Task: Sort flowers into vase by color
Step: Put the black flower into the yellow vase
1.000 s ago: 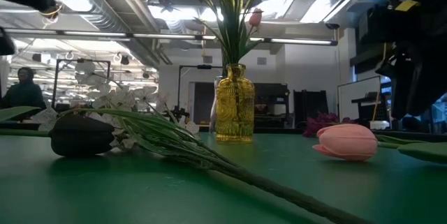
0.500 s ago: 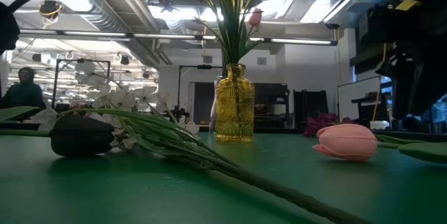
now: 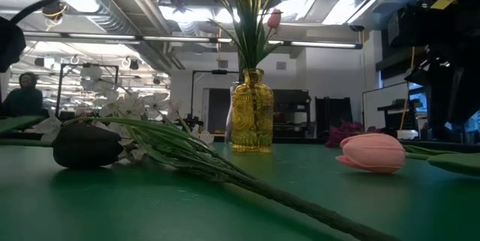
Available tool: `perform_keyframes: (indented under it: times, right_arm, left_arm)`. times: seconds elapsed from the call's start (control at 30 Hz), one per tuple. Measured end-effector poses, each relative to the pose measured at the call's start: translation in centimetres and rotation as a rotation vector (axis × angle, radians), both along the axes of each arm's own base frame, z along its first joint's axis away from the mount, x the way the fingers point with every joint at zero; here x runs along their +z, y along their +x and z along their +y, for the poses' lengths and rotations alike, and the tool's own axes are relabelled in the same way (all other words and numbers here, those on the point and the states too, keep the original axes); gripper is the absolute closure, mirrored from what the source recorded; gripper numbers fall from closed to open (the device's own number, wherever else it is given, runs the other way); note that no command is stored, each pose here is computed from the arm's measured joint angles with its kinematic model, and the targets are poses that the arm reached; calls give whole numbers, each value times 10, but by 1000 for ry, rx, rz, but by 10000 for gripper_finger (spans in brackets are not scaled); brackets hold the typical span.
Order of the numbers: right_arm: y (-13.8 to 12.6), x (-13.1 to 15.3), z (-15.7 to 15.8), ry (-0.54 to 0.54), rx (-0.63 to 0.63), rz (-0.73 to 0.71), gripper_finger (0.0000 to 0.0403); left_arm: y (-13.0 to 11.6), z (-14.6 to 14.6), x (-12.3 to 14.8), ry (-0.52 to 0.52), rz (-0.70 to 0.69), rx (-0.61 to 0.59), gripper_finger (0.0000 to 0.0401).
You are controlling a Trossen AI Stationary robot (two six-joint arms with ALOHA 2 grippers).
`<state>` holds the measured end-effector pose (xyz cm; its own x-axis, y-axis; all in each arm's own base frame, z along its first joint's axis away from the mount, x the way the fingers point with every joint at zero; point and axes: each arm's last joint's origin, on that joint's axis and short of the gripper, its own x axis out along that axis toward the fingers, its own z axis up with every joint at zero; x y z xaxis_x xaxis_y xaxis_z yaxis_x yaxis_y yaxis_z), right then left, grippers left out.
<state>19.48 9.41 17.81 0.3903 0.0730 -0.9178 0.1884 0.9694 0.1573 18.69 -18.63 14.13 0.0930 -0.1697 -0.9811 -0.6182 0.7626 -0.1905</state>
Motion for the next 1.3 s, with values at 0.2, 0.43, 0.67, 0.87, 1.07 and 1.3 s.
perform_keyframes:
  times: [0.2, 0.43, 0.67, 0.87, 1.07, 1.3]
  right_arm:
    - [0, 0, 0, -4, 19, 0, 224]
    - [3, 6, 2, -2, 43, -21, 224]
    - [6, 12, 3, -4, 64, -42, 224]
    - [7, 14, 4, -5, 77, -53, 224]
    - [12, 18, 5, -20, 107, -131, 224]
    - [14, 44, 6, 13, 176, -357, 224]
  left_arm:
    - [6, 3, 3, -10, 7, 14, 393]
    - [23, -8, 44, 13, -37, -67, 398]
    - [29, -20, 97, 50, -63, -129, 399]
    - [36, -32, 143, 198, -336, -216, 400]
    - [37, -41, 179, 635, -732, -297, 401]
    - [61, -34, 193, 835, -880, -282, 401]
